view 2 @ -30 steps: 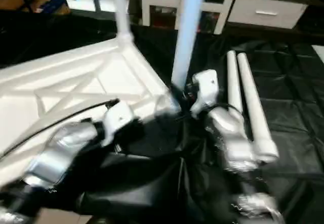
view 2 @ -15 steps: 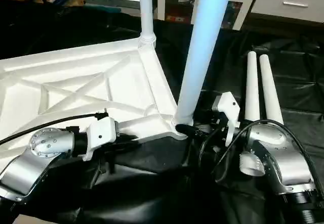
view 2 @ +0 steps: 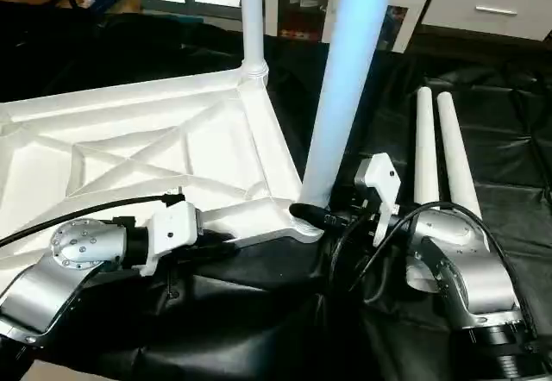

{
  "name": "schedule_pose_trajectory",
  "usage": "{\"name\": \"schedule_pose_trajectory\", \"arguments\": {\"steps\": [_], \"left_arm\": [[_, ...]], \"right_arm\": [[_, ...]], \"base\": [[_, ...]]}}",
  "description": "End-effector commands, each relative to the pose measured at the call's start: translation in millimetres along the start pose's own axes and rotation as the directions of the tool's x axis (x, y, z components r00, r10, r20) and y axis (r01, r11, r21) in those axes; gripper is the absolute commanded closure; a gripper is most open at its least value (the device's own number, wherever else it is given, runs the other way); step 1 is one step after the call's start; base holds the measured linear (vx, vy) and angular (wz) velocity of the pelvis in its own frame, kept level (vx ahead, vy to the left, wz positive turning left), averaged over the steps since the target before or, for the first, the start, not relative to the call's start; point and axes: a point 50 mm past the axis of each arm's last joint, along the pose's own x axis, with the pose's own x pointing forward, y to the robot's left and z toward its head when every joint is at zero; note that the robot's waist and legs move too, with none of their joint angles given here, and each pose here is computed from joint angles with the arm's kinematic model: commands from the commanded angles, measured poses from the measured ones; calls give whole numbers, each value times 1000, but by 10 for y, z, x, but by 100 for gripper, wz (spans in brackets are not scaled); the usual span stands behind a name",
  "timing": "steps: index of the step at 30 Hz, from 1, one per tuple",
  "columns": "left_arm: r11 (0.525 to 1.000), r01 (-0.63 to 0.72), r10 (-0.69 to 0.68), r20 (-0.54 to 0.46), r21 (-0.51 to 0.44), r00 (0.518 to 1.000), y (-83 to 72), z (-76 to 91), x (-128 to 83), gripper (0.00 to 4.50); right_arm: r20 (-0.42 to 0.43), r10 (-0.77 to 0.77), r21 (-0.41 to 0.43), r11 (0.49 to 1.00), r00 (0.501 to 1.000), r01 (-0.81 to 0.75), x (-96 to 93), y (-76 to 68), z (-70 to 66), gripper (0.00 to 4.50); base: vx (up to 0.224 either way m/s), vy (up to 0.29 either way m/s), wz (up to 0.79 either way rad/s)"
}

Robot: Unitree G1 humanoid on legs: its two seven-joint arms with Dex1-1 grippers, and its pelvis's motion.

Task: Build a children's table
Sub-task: Insert table leg to table base

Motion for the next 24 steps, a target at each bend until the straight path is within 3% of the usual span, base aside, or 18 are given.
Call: {"name": "schedule_pose_trajectory", "arguments": {"steps": [1, 6, 8, 12, 14, 15, 17, 22, 24], "left_arm": [[992, 89, -97, -83, -90, 992, -201, -247, 79, 450], [994, 45, -55, -94, -104, 994, -191, -227, 113, 450], [989, -52, 37, -108, -140, 993, -144, -188, 207, 450], [981, -99, 82, -108, -169, 991, -128, -140, 278, 450], [956, -196, 170, -131, -217, 977, -83, -74, 389, 450], [956, -196, 170, -131, -217, 977, -83, -74, 389, 450], [870, -370, 326, -181, -326, 928, 4, 58, 562, 450], [890, -332, 306, -133, -312, 943, -7, 170, 640, 450], [910, -304, 284, -108, -283, 953, -5, 174, 617, 450]], "right_arm": [[11, -26, 12, 1000, 1000, 26, -9, 3, -3, 245], [-41, -167, 29, 985, 985, 169, 55, -50, -98, 248], [-72, -285, 68, 955, 956, 289, 171, -52, -162, 249], [-86, -368, 111, 920, 926, 376, 270, -40, -202, 251], [-121, -494, 153, 848, 861, 508, 395, -27, -275, 251], [-121, -494, 153, 848, 861, 508, 395, -27, -275, 251], [-157, -646, 262, 702, 747, 663, 587, 46, -383, 251], [-168, -628, 306, 699, 760, 646, 769, 141, -411, 252], [-135, -581, 313, 743, 803, 591, 817, 168, -363, 252]], "base": [[0, 0, 0], [0, 0, 0], [0, 0, 0], [0, 0, 0], [0, 0, 0], [0, 0, 0], [0, 0, 0], [0, 0, 0], [0, 0, 0]]}}
